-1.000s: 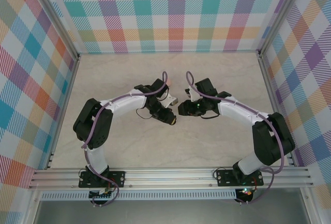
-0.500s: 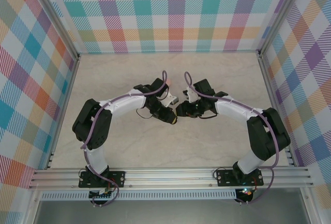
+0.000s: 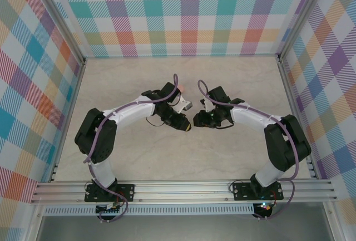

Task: Insert wireless bluetooth earbuds into charging case

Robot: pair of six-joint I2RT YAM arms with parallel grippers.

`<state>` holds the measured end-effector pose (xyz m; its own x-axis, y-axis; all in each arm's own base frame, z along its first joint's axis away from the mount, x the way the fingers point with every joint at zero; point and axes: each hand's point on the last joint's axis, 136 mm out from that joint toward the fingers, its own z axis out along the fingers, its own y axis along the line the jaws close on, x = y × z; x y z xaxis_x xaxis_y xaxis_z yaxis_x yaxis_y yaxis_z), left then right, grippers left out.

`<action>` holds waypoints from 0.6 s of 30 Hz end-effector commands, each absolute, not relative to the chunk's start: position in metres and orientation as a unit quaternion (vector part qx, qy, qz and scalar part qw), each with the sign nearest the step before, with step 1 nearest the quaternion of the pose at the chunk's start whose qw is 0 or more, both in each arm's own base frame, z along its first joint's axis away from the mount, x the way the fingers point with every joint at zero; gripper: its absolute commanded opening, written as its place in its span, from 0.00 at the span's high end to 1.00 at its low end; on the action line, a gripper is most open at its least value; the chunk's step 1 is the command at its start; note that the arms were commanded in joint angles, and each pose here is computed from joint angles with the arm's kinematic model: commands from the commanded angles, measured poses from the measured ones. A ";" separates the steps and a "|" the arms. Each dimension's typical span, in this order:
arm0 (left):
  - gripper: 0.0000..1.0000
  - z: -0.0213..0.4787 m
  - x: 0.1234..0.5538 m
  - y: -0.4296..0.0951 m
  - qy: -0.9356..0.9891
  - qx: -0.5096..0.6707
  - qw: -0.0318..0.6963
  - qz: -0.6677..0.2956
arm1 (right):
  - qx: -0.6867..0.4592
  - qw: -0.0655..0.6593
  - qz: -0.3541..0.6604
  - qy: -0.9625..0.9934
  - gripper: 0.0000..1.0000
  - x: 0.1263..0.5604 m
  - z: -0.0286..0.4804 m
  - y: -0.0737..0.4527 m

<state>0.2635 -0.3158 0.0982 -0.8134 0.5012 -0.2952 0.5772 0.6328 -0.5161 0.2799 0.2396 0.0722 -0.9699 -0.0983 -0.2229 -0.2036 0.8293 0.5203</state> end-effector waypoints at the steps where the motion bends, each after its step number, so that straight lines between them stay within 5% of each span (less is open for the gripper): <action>1: 0.91 0.102 0.261 -0.312 0.903 0.296 0.068 -0.305 | -0.068 0.117 0.259 0.956 0.60 0.287 0.086 0.232; 8: 0.92 0.093 0.264 -0.308 0.904 0.295 0.086 -0.296 | -0.042 0.146 0.205 0.967 0.60 0.295 0.086 0.210; 18: 0.90 0.134 0.263 -0.314 0.835 0.339 0.243 -0.358 | -0.061 0.138 0.119 0.981 0.54 0.313 0.074 0.162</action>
